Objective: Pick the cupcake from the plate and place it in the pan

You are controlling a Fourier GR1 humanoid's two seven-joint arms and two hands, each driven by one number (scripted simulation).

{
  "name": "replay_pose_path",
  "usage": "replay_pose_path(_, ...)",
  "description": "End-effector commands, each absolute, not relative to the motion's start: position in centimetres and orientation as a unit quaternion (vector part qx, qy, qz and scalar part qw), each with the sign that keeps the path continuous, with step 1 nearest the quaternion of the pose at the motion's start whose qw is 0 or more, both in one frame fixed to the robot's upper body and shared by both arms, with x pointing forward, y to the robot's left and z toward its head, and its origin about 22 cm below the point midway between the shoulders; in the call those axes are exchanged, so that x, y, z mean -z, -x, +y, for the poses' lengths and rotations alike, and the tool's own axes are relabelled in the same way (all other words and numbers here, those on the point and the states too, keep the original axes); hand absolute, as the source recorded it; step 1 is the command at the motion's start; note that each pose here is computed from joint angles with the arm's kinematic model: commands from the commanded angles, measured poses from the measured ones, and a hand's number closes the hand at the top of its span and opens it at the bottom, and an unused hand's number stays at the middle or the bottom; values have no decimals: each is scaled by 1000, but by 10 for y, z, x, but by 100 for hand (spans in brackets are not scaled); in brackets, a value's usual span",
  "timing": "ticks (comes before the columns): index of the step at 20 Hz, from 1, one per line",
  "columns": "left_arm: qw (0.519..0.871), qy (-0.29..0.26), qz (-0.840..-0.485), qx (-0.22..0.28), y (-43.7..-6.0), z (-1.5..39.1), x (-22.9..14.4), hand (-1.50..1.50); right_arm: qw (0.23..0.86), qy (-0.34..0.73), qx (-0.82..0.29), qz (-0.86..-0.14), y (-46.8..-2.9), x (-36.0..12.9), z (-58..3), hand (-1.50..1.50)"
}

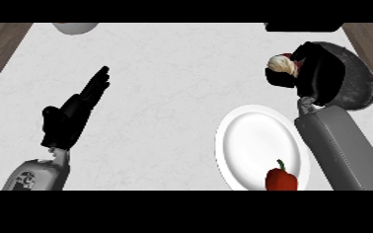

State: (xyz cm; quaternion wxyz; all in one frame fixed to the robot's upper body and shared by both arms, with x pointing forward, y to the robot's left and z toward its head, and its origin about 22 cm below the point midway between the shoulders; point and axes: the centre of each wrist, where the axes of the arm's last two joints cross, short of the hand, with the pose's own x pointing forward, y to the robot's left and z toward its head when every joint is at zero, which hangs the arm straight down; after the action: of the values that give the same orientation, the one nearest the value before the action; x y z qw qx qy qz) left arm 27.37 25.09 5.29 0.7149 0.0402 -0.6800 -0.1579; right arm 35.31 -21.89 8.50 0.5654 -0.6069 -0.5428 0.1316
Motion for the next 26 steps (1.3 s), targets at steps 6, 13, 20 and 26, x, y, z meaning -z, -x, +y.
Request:
replay_pose_path(6,712,-49,-681,164,-270,249,-57,0,551,645,-92,-521,-388,-64,-304,150)
replay_pose_path(13,711,-29,-683,163,-280,225,-59,0,556,643,-103,-516,-386,-39,-360,150)
replay_pose_path(20,709,-20,-684,171,-266,244,-44,0,555,649,-93,-512,-385,-33,-389,150)
replay_pose_path(26,701,-26,-692,172,-278,226,-62,0,696,598,-79,-391,-369,-31,-425,-150)
